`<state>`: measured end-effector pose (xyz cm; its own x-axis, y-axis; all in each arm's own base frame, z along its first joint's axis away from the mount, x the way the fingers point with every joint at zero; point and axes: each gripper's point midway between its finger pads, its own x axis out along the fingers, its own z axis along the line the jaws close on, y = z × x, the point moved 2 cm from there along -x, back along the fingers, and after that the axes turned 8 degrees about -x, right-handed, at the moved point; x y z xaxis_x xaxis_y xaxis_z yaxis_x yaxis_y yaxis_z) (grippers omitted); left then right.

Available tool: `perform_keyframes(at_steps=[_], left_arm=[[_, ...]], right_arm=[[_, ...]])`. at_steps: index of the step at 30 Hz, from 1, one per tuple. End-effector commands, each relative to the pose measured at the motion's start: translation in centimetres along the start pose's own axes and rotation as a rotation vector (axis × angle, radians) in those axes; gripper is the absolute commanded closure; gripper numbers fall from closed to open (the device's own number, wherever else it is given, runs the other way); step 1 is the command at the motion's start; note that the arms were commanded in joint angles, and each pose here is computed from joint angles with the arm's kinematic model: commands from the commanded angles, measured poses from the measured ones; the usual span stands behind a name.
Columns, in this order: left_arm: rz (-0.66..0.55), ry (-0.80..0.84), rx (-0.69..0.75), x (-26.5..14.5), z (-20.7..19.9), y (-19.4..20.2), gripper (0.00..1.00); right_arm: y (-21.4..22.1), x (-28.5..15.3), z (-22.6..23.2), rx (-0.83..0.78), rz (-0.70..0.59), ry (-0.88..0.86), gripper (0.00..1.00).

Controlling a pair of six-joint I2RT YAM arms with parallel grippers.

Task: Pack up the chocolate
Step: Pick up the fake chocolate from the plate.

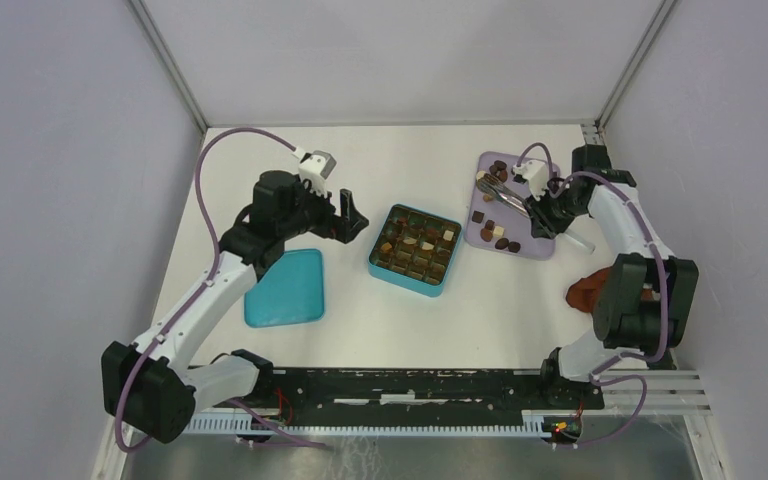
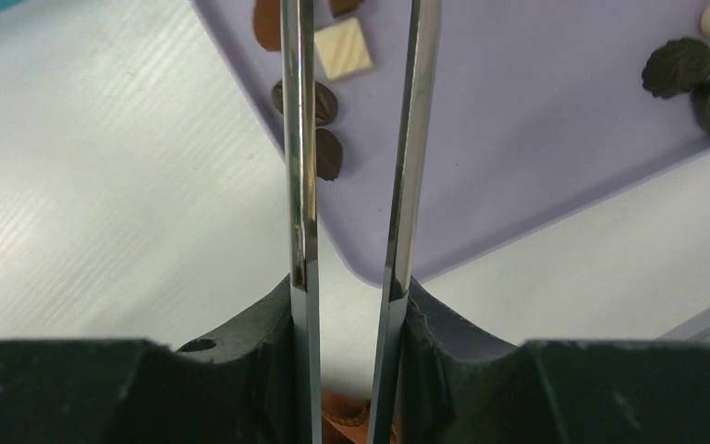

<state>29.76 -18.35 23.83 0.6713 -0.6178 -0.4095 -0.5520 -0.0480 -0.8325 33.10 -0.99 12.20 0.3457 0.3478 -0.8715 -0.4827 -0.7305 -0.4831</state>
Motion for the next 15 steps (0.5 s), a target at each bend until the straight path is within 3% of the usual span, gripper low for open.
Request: perform_keyframes(at_steps=[1, 8, 15], left_arm=[[-0.075, 0.066, -0.097, -0.6, -1.2, 0.3, 0.00], [-0.119, 0.060, -0.160, 0.2, -0.5, 1.4, 0.02], [-0.047, 0.050, -0.196, 1.9, 0.3, 3.1, 0.08]], right_arm=[[-2.9, -1.8, 1.5, -0.088, -0.175, -0.016, 1.00], [-4.8, -1.3, 5.9, -0.201, -0.239, -0.132, 1.00], [-7.4, 0.4, 10.9, -0.304, -0.213, -0.242, 1.00]])
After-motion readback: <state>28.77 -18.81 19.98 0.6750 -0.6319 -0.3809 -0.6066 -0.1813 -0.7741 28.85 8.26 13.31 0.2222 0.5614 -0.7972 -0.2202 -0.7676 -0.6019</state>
